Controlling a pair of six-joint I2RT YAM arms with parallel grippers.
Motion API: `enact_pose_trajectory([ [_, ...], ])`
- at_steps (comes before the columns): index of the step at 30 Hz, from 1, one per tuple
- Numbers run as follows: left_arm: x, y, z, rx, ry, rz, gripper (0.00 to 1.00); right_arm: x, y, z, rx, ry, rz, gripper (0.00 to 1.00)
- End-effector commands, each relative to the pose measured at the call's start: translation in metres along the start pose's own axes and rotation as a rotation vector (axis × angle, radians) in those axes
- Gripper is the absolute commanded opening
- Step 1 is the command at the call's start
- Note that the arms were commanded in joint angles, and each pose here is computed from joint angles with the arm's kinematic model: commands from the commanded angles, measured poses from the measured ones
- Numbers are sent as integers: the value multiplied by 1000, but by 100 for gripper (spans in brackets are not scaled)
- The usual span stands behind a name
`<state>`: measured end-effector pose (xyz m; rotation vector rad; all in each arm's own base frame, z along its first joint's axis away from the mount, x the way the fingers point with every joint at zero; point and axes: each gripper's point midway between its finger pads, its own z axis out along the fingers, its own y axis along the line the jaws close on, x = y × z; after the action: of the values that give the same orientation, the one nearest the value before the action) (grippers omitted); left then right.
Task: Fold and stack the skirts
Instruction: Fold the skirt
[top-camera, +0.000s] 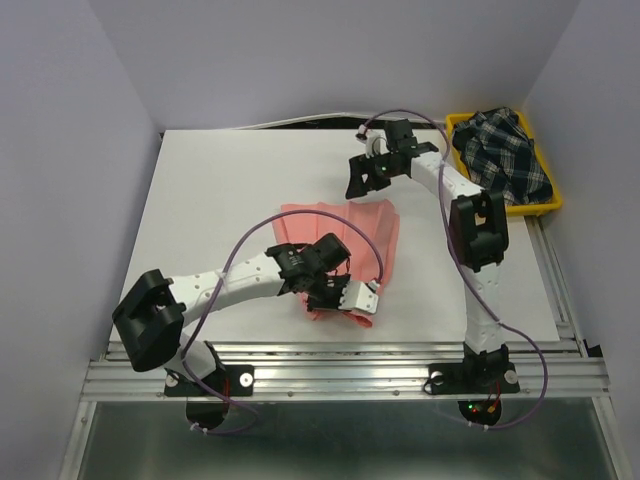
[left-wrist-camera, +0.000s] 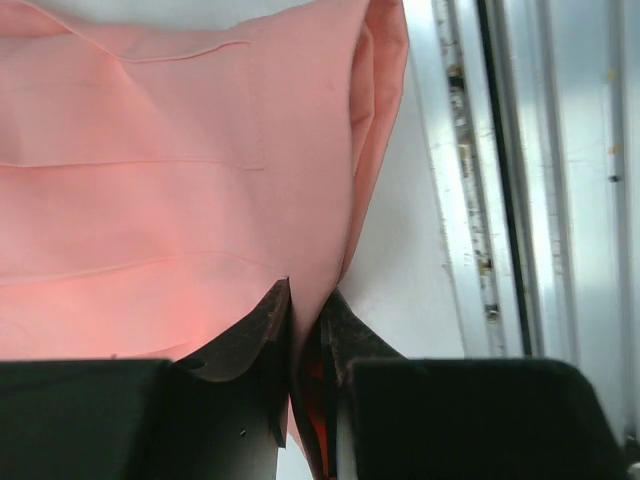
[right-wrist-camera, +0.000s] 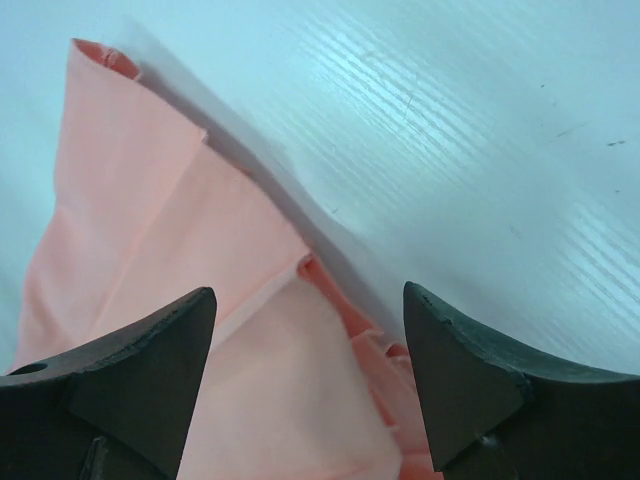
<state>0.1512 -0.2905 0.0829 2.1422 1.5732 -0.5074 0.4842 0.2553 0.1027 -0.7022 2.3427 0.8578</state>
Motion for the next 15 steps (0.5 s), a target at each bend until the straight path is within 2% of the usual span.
enact_pose_trajectory([
  [1,-31,-32,-31,152,-80,-110,0,5,-1,18,-37,15,-46,80],
  [6,-59,-35,-52,217,-121,-146,0,34,19,30,-168,72,-42,76],
  [9,-70,-33,-61,247,-128,-177,0,54,44,31,-247,112,-77,62],
  [10,-72,-33,-63,260,-128,-197,0,76,50,32,-271,159,-62,54],
  [15,-86,2,-80,198,-157,-210,0,118,82,26,-371,242,-31,36],
])
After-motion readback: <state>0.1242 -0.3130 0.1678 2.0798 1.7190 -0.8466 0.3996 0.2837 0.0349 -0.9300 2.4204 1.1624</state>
